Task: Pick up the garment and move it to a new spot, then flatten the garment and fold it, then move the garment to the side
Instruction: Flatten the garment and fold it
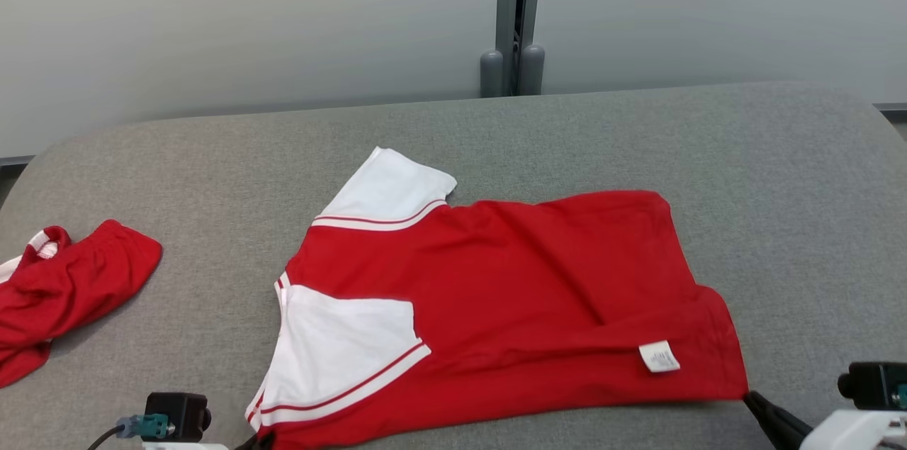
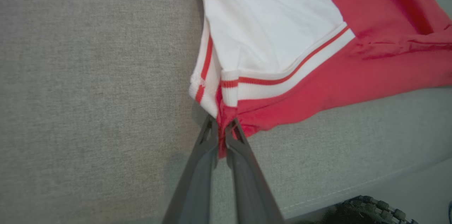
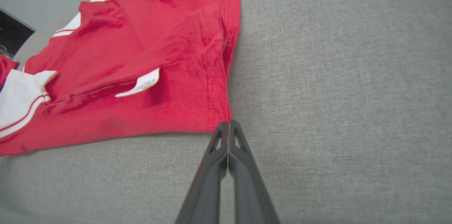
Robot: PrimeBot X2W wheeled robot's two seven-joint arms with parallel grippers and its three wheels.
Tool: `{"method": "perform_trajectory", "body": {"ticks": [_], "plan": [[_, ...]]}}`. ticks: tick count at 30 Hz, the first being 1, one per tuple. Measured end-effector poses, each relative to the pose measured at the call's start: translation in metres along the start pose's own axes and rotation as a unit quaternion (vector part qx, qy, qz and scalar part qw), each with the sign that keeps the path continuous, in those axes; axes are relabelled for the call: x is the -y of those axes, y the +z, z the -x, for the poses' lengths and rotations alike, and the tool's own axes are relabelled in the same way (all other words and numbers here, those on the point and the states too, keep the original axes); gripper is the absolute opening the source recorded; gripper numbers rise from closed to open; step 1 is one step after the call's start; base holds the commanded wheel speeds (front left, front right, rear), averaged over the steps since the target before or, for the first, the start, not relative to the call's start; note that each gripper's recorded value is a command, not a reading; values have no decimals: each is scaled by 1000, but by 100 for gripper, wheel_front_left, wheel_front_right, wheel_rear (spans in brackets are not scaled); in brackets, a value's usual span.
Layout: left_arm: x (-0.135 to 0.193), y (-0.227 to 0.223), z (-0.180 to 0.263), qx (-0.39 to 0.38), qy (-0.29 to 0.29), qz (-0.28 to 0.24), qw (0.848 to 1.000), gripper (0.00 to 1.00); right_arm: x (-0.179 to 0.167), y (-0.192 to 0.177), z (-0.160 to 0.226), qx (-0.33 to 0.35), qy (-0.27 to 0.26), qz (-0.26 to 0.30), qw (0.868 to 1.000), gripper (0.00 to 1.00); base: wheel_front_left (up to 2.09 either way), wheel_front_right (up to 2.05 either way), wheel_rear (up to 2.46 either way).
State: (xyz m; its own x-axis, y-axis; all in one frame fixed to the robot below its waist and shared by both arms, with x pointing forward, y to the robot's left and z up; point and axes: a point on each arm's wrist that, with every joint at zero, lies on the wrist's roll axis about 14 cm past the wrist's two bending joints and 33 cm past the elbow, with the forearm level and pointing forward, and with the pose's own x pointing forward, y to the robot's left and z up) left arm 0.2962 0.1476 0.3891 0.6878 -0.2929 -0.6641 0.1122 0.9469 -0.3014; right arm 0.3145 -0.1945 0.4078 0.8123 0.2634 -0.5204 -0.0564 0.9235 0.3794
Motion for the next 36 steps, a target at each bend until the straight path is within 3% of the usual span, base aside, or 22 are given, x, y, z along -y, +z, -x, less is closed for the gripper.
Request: {"method": "perform_trajectory", "body": {"ticks": [18,19,20,21,22,23,36], "plan": [[5,-24,30,-49,5,2,999,0,5,-45,40,-92,-32,-33,995,0,0,0,0],[6,-25,30,-51,5,3,999,20,4,-44,40,-91,-32,-35,995,0,0,0,0],[7,-25,30,-52,4,5,999,100,4,-44,39,-92,-34,-37,995,35,0,0,0],[8,-25,30,-53,4,6,999,100,5,-43,39,-91,-37,-38,994,35,0,0,0],[8,-25,30,-53,4,7,999,100,5,-43,39,-89,-39,-38,995,86,0,0,0],[8,-24,29,-53,4,8,999,100,5,-40,39,-85,-41,-38,995,100,0,0,0],[-3,27,25,34,28,-27,999,100,11,0,40,-20,-54,-26,998,100,0,0,0]]}}
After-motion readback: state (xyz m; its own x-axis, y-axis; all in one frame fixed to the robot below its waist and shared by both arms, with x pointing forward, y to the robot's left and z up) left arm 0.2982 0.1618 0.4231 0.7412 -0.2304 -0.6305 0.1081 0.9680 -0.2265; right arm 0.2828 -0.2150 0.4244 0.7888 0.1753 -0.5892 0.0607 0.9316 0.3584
